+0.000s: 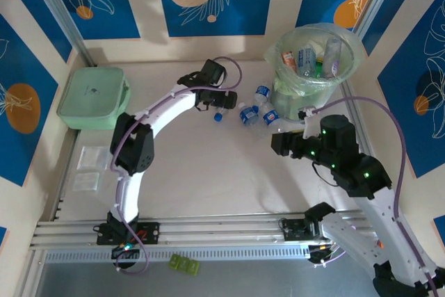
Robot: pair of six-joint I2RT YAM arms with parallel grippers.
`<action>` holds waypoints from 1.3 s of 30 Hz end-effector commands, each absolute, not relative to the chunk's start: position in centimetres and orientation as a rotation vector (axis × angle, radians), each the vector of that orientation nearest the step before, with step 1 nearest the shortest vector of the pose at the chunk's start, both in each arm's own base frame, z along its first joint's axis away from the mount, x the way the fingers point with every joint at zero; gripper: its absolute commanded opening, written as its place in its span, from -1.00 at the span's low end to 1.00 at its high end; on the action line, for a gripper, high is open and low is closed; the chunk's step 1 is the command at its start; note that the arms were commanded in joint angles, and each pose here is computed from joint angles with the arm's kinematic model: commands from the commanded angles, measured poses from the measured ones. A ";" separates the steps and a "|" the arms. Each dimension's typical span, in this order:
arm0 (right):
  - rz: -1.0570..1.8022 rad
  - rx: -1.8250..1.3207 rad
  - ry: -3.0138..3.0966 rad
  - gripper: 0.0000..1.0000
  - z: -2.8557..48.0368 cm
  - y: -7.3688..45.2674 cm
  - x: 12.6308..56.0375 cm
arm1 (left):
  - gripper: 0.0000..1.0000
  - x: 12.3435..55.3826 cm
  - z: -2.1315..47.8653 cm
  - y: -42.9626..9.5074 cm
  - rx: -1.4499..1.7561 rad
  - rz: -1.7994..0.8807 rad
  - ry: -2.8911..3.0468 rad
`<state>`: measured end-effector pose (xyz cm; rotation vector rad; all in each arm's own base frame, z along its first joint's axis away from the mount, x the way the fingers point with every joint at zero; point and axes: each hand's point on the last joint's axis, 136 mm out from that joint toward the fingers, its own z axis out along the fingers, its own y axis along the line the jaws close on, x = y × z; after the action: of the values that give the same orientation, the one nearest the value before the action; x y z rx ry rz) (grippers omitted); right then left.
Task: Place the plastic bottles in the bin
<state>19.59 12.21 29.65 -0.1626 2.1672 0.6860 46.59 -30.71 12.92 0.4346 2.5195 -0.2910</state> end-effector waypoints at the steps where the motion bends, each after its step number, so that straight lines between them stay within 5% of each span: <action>1: 0.788 -0.179 2.172 0.44 29.7 12.6 18.1 | 0.99 48.4 12.6 -30.8 0.517 -0.265 2.501; 16: 0.940 -0.125 2.175 0.43 29.3 13.3 18.4 | 0.79 51.4 5.7 -30.9 0.531 -0.199 2.642; 27: 0.936 -0.109 2.173 0.42 29.6 13.1 18.6 | 0.21 51.1 4.4 -31.8 0.579 -0.268 2.652; 39: 0.894 -0.043 2.205 0.41 29.9 12.3 18.3 | 0.09 49.8 13.9 -30.2 0.543 -0.275 2.479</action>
<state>18.70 12.68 29.04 -0.0717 2.2038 0.9066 48.90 -30.51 5.94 0.5819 2.6485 -0.2345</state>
